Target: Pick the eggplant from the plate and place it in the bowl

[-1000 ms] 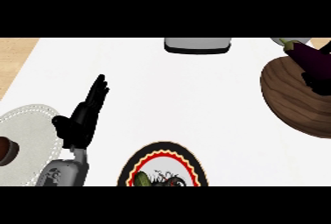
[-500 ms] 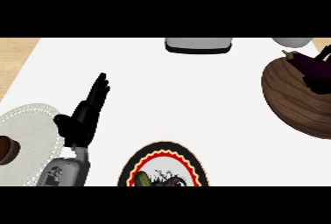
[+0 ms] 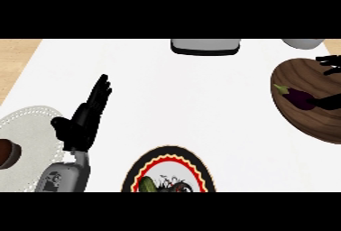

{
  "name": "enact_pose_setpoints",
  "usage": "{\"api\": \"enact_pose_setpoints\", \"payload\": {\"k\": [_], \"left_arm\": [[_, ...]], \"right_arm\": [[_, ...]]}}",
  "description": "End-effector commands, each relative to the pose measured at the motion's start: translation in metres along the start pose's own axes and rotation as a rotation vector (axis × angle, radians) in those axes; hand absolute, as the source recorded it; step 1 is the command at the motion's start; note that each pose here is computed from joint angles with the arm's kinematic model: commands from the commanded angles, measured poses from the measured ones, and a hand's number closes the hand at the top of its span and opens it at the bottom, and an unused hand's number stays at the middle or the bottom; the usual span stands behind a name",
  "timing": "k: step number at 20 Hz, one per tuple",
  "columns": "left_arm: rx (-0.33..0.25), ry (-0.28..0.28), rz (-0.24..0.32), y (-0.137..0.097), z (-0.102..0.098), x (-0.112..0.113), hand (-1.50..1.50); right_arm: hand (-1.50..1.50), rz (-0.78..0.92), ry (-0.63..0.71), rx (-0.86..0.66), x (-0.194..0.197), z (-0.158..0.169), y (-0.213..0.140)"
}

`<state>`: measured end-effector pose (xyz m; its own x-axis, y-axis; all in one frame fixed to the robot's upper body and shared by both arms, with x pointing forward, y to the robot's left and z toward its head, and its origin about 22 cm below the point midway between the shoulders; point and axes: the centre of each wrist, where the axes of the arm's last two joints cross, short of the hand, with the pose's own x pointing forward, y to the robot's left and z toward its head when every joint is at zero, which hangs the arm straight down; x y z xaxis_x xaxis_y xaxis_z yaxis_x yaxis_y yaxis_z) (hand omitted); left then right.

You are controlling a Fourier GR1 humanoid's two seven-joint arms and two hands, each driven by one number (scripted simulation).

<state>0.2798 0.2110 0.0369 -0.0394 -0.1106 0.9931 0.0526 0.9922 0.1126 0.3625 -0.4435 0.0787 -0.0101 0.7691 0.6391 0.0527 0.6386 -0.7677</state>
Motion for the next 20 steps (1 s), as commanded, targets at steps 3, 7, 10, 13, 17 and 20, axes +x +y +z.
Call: {"api": "enact_pose_setpoints", "payload": {"k": [3,7,10,13,17,20], "left_arm": [[0.010,-0.005,0.008,0.001,0.002,-0.013,0.00],[-0.005,0.010,0.013,-0.002,0.003,-0.008,0.00],[0.010,0.000,0.010,-0.011,0.017,-0.012,0.00],[0.030,0.002,0.003,0.000,0.009,0.006,0.00],[0.024,0.014,-0.013,0.003,0.021,-0.012,0.00],[0.013,0.003,-0.003,-0.009,-0.002,0.004,0.00]], "right_arm": [[-1.50,-0.201,-0.134,-0.081,-0.001,-0.005,-0.022],[-1.50,-0.276,-0.171,-0.192,0.008,-0.012,-0.029],[-1.50,-0.348,-0.134,-0.226,-0.001,-0.004,-0.051],[-1.50,-0.421,-0.104,-0.205,-0.028,0.025,-0.075],[-1.50,-0.514,-0.074,-0.197,-0.037,0.037,-0.097],[-1.50,-0.578,-0.082,-0.171,-0.054,0.056,-0.099]]}}
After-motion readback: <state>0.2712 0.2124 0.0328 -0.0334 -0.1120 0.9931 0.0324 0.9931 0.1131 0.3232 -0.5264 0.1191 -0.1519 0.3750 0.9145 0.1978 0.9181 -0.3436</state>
